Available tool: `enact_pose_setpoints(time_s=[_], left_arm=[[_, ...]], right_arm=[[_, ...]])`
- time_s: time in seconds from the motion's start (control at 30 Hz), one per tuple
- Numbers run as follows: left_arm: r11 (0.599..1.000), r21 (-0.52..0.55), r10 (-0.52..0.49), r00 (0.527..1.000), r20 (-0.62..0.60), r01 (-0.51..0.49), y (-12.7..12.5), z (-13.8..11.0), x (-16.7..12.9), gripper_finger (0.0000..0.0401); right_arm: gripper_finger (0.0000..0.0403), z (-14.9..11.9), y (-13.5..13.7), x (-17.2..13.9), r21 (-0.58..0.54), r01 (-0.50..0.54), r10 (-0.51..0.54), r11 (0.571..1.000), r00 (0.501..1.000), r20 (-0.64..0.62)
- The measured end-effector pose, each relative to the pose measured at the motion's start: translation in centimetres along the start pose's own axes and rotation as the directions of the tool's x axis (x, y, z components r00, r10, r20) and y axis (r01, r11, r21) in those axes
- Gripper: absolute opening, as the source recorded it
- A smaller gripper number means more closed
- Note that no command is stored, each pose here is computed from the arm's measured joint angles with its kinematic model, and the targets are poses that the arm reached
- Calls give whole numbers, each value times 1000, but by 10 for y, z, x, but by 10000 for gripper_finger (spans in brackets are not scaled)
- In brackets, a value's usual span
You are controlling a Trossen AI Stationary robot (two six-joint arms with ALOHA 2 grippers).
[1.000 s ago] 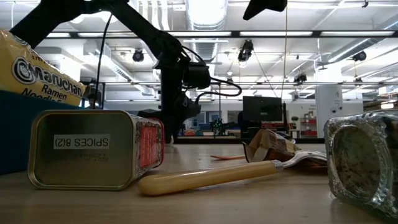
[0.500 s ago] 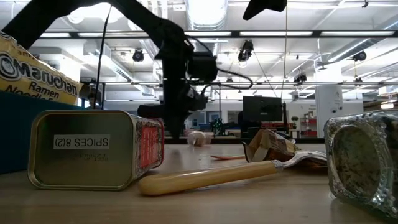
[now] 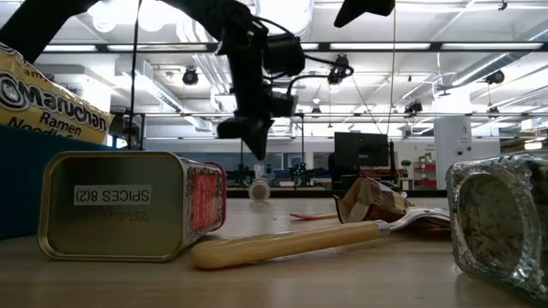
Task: Pick & Place Food Item
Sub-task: Put the brown seasoning bottle into the yellow bin
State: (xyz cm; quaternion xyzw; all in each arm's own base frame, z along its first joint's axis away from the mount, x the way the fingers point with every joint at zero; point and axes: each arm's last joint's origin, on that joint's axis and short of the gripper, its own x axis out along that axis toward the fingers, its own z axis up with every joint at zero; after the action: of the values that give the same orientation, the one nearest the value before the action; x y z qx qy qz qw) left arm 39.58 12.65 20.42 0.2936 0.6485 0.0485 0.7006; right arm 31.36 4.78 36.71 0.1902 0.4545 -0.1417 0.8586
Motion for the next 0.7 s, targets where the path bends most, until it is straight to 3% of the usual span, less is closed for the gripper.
enact_pose_setpoints(time_s=[0.1,0.27,0.33,0.5,0.7], left_arm=[[993,113,-9,999,-49,14,3,-8,6,83],[991,124,-31,996,-88,42,13,-21,19,168],[981,186,-35,994,-99,53,16,-27,24,197],[913,389,-88,991,-102,122,10,-34,33,248],[819,544,-189,981,-45,183,-5,-32,39,264]], right_arm=[[255,0,0,0,1,0,0,1000,1000,-1],[255,-2,3,-1,-7,-6,6,1000,1000,-4],[255,-3,4,-1,-9,-8,8,1000,1000,-5],[255,-3,4,-1,-9,-8,8,1000,1000,-6],[255,-4,6,-1,-16,-12,12,1000,1000,-8]])
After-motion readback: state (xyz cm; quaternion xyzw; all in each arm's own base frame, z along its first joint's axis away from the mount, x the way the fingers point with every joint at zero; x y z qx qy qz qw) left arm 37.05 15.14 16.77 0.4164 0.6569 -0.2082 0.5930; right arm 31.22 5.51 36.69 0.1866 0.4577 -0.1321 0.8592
